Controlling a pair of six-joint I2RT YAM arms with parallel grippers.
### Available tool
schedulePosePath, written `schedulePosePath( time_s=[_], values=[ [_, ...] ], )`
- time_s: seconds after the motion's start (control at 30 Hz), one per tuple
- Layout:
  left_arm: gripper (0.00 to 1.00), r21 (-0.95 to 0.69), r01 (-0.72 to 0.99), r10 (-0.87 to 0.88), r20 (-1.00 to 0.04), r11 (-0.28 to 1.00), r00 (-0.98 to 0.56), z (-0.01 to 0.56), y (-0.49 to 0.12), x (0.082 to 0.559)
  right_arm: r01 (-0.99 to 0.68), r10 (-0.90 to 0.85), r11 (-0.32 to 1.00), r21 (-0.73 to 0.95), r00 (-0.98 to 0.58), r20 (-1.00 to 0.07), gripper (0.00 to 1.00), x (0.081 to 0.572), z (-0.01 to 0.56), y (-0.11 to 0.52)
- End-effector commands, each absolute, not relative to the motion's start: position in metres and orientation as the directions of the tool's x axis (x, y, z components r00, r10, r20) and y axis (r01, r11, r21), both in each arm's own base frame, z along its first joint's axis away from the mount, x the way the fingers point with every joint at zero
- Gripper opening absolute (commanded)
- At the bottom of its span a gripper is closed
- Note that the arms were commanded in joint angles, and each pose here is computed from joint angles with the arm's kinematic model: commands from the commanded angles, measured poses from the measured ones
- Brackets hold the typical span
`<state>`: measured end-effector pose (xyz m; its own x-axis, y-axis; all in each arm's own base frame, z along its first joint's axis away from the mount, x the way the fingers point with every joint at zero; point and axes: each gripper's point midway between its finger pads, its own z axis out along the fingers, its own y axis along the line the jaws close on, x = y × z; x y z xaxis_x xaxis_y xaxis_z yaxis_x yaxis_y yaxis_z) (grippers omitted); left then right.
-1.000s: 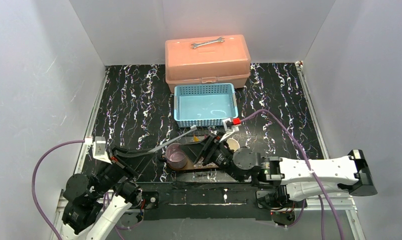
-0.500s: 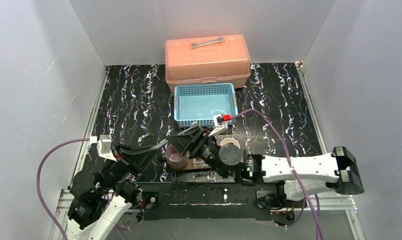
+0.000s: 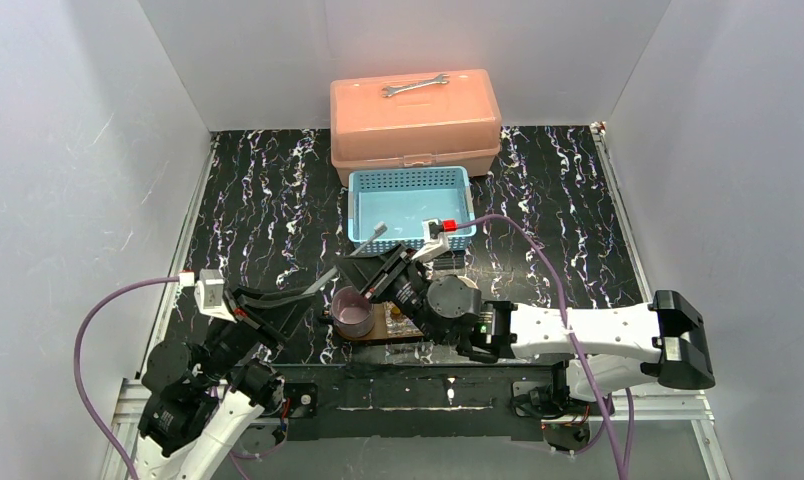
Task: Prepare toiletry sets of a toothbrush and toothpaste on the tray
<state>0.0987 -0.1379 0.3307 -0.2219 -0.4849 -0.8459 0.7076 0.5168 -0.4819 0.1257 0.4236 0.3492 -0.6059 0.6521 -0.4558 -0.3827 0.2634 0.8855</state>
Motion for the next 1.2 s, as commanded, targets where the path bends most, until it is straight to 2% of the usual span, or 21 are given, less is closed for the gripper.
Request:
schedulePosePath(
  time_s=[0.0, 0.2, 0.3, 0.37, 0.5, 0.53, 0.73, 0.9, 1.07, 1.17],
  values=[
    [0.0, -0.434, 0.756, -0.506, -0.848, 0.491, -0.158, 0.34, -0.132, 0.083, -0.378, 0.722, 0.141, 0.915, -0.594, -0.356, 0.23, 0.132, 0.394, 0.422],
    [0.0, -0.439, 0.76, -0.482, -0.855, 0.479, -0.19, 0.335, -0.138, 0.083, -0.376, 0.729, 0.131, 0.917, -0.59, -0.346, 0.03, 0.138, 0.397, 0.421],
    [0.03, -0.447, 0.751, -0.467, -0.859, 0.485, -0.21, 0.331, -0.139, 0.085, -0.379, 0.731, 0.128, 0.917, -0.589, -0.346, 0.01, 0.14, 0.398, 0.419],
    [0.14, -0.453, 0.747, -0.462, -0.859, 0.486, -0.221, 0.329, -0.14, 0.086, -0.384, 0.731, 0.127, 0.915, -0.587, -0.348, 0.01, 0.142, 0.4, 0.418],
    [0.55, -0.467, 0.743, -0.45, -0.858, 0.48, -0.248, 0.328, -0.142, 0.085, -0.406, 0.734, 0.133, 0.904, -0.573, -0.365, 0.01, 0.146, 0.404, 0.408],
    [0.62, -0.47, 0.741, -0.445, -0.858, 0.48, -0.256, 0.327, -0.142, 0.084, -0.413, 0.733, 0.138, 0.9, -0.568, -0.373, 0.01, 0.148, 0.406, 0.405],
    [0.8, -0.484, 0.736, -0.396, -0.863, 0.474, -0.313, 0.327, -0.148, 0.082, -0.469, 0.666, 0.252, 0.847, -0.551, -0.503, 0.01, 0.158, 0.402, 0.391],
    [0.87, -0.497, 0.713, -0.36, -0.864, 0.494, -0.352, 0.328, -0.15, 0.085, -0.547, 0.533, 0.401, 0.735, -0.513, -0.673, 0.01, 0.159, 0.397, 0.384],
    [0.92, -0.539, 0.665, -0.337, -0.842, 0.516, -0.421, 0.327, -0.152, 0.091, -0.625, 0.377, 0.495, 0.604, -0.472, -0.797, 0.01, 0.152, 0.396, 0.375],
    [0.93, -0.565, 0.613, -0.304, -0.821, 0.552, -0.482, 0.328, -0.153, 0.096, -0.689, 0.147, 0.581, 0.434, -0.436, -0.888, 0.01, 0.145, 0.377, 0.366]
  ],
)
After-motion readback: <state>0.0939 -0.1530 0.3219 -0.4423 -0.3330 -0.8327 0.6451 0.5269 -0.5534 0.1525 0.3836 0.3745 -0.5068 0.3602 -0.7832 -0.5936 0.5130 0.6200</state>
